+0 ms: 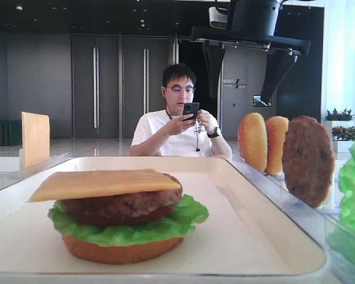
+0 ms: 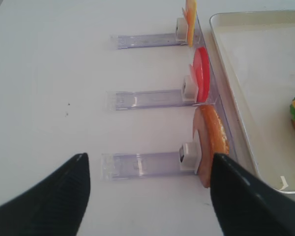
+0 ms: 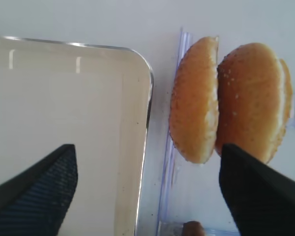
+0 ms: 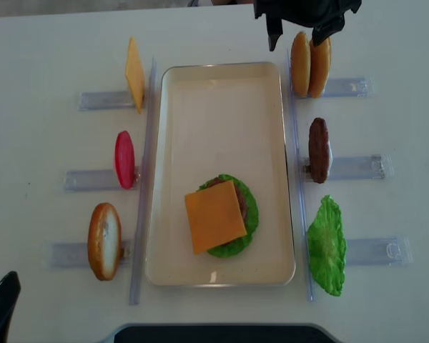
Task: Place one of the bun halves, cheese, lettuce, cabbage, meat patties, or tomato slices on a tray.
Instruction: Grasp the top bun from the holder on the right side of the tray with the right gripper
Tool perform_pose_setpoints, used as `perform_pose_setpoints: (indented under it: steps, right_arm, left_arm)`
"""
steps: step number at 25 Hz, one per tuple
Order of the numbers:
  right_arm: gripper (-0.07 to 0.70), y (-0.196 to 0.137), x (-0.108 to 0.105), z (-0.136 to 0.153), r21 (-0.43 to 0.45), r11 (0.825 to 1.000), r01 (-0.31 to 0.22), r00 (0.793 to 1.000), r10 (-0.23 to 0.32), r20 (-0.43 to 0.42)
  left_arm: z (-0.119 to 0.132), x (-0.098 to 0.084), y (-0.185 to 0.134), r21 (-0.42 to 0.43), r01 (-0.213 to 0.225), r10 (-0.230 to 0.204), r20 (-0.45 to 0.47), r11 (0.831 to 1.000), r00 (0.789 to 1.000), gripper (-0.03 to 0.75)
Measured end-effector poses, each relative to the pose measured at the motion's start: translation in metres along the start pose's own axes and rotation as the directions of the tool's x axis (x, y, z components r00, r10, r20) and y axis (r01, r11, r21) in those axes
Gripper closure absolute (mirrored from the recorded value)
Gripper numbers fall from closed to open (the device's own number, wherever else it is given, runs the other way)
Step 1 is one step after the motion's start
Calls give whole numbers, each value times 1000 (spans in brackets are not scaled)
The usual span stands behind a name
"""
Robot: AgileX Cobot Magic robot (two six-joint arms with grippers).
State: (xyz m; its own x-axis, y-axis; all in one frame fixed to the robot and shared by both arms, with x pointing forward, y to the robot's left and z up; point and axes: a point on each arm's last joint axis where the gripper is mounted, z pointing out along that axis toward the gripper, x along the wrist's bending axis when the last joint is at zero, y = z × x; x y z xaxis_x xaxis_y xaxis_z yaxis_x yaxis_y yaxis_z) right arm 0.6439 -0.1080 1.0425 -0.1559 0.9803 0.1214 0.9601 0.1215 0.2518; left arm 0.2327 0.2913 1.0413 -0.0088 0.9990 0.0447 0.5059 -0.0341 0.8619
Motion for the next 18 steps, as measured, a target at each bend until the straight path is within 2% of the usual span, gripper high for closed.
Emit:
perform_pose_setpoints:
  steps: [10,18]
  right_arm:
    - [44,1,-2,8,14,1000,0,1000,0,14]
    - [44,4,-13,8,11,1000,-18,1000,18,21]
  left_arm:
    - [0,0,0,0,0,0,0,1000,1000,136]
    - [0,0,0,0,0,0,0,1000,1000,136]
